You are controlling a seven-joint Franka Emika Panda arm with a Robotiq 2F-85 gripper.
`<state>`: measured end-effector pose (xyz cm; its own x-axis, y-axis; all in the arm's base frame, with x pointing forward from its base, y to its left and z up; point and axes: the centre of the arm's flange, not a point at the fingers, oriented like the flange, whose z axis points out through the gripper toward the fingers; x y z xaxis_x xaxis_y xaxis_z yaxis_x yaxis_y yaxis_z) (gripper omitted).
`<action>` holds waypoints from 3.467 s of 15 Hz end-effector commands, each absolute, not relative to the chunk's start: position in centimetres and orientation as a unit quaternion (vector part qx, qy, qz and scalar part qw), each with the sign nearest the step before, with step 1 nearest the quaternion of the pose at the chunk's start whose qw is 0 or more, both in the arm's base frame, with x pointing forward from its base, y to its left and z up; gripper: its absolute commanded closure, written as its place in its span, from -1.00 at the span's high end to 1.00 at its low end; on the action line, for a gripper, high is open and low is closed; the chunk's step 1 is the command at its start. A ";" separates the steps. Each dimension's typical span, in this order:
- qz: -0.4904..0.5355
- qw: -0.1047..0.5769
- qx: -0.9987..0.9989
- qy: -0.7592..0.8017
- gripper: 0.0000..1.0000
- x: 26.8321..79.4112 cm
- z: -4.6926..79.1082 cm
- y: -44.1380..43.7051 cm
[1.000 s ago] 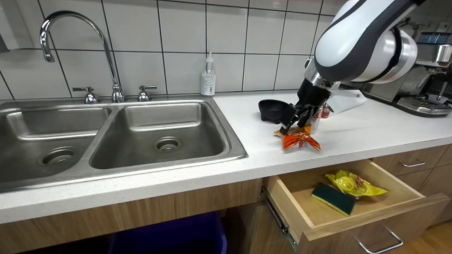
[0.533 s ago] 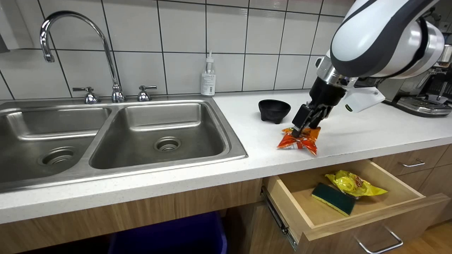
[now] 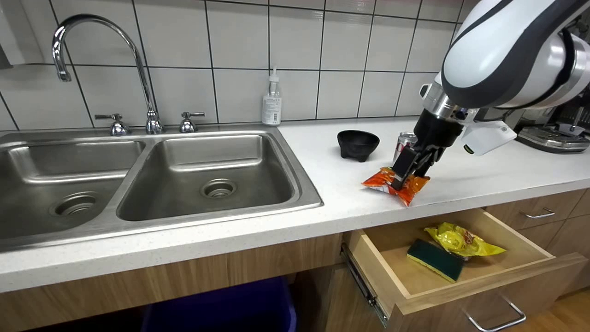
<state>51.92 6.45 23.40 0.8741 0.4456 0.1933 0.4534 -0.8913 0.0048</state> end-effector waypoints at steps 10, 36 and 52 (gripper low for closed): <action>-0.059 0.020 -0.963 -0.262 1.00 48.7 25.1 5.2; 0.048 0.036 -0.962 -0.268 1.00 39.3 24.2 3.8; 0.025 0.034 -0.964 -0.263 1.00 40.2 25.2 3.0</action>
